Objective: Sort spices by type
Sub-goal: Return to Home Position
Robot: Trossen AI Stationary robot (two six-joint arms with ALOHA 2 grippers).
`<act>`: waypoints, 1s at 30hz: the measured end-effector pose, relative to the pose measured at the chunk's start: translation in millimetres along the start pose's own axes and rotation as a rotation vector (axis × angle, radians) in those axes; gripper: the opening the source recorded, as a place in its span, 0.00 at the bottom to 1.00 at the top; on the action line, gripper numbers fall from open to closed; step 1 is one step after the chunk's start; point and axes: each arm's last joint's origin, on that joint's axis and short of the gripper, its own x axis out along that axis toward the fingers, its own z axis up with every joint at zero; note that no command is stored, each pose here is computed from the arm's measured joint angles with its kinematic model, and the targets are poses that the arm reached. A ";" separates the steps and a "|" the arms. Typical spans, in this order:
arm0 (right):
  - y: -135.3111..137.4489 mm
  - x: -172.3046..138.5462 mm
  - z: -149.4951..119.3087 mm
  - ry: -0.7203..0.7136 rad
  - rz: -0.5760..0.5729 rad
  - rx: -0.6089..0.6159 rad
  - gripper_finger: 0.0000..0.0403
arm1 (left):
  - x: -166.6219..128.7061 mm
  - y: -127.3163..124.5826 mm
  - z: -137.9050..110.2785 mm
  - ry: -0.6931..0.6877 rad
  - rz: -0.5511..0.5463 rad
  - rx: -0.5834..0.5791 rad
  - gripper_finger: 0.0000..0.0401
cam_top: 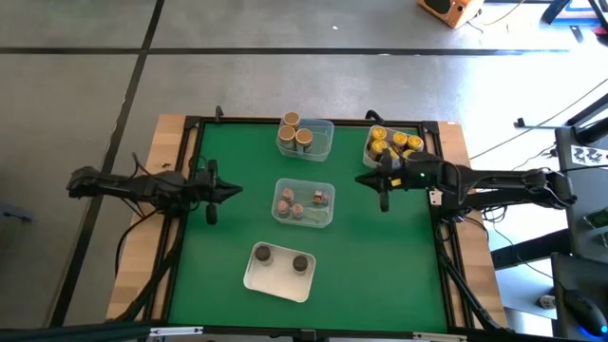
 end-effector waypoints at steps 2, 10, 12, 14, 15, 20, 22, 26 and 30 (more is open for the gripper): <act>0.3 -5.3 -8.4 -0.043 0.036 0.005 0.01 | -2.9 1.1 -1.8 -0.023 -0.001 -0.001 0.00; -1.6 -20.8 -39.4 -0.183 0.074 0.006 0.04 | -8.1 4.0 -11.3 -0.084 -0.009 -0.009 0.00; -2.0 -24.0 -47.3 -0.193 0.086 0.011 0.03 | -8.5 4.7 -14.6 -0.083 -0.008 -0.006 0.00; -1.9 -28.9 -52.6 -0.215 0.104 0.015 0.01 | -9.2 5.0 -15.3 -0.083 -0.008 -0.007 0.01; -1.8 -31.2 -53.9 -0.231 0.109 0.013 0.01 | -9.5 5.0 -14.9 -0.089 -0.009 -0.007 0.01; -3.0 -41.5 -69.6 -0.274 0.113 0.030 0.02 | -10.4 5.0 -14.2 -0.100 -0.010 0.007 0.00; -4.0 -45.6 -76.4 -0.303 0.103 0.045 0.03 | -10.4 5.0 -14.2 -0.099 -0.010 0.017 0.00; -5.8 -51.5 -88.6 -0.354 0.086 0.070 0.02 | -10.4 5.1 -14.3 -0.099 -0.009 0.021 0.01; -6.8 -56.9 -93.9 -0.412 0.070 0.070 0.01 | -10.4 5.0 -14.2 -0.099 -0.010 0.021 0.00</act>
